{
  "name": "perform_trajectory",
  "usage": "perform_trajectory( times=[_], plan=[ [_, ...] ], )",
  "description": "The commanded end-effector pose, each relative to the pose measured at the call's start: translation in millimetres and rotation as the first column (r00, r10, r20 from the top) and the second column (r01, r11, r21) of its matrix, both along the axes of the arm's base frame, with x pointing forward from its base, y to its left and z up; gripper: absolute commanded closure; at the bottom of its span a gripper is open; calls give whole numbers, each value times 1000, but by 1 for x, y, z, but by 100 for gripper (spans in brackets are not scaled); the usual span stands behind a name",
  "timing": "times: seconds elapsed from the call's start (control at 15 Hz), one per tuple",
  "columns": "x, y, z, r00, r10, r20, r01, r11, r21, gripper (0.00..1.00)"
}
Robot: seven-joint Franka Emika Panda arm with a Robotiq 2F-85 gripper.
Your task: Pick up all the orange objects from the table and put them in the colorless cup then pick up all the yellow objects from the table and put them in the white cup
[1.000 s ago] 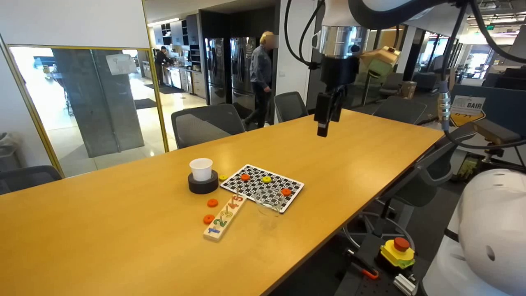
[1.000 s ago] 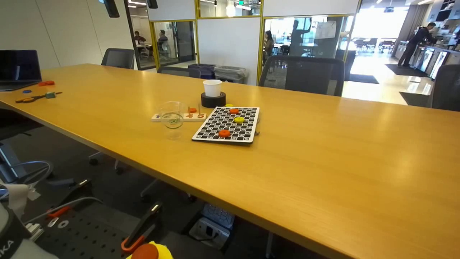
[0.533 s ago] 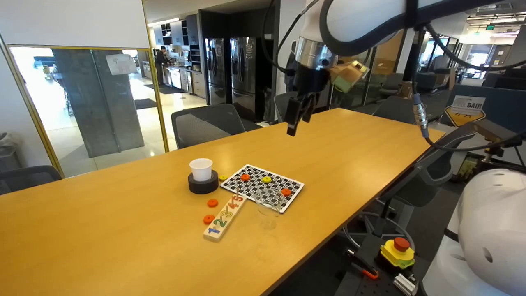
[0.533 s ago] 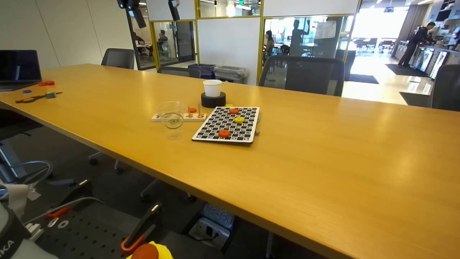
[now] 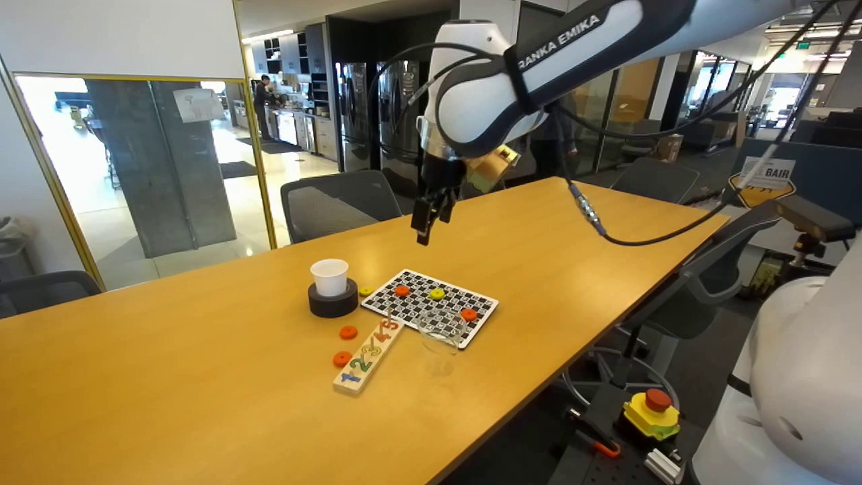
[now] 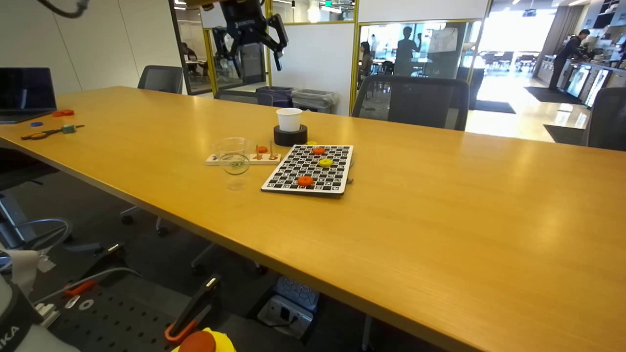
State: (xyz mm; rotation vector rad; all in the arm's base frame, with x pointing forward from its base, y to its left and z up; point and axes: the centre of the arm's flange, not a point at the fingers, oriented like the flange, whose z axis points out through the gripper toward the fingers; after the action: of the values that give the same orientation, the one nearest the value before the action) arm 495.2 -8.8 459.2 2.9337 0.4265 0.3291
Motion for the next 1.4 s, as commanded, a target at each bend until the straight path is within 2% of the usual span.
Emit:
perform_trajectory(
  times=[0.0,0.47,0.53,0.73,1.07,1.33],
  plan=[
    [80,-26,-27,996,89,-5,-89,996,-4,0],
    [178,-81,-92,979,203,-34,-201,979,42,0],
    [189,-85,-101,980,197,-10,-196,979,56,0],
    [217,-92,-125,981,194,-20,-192,977,95,0],
    [249,-90,-154,970,237,-49,-233,969,84,0],
    [262,-85,-168,963,260,-73,-254,964,80,0]
  ],
)
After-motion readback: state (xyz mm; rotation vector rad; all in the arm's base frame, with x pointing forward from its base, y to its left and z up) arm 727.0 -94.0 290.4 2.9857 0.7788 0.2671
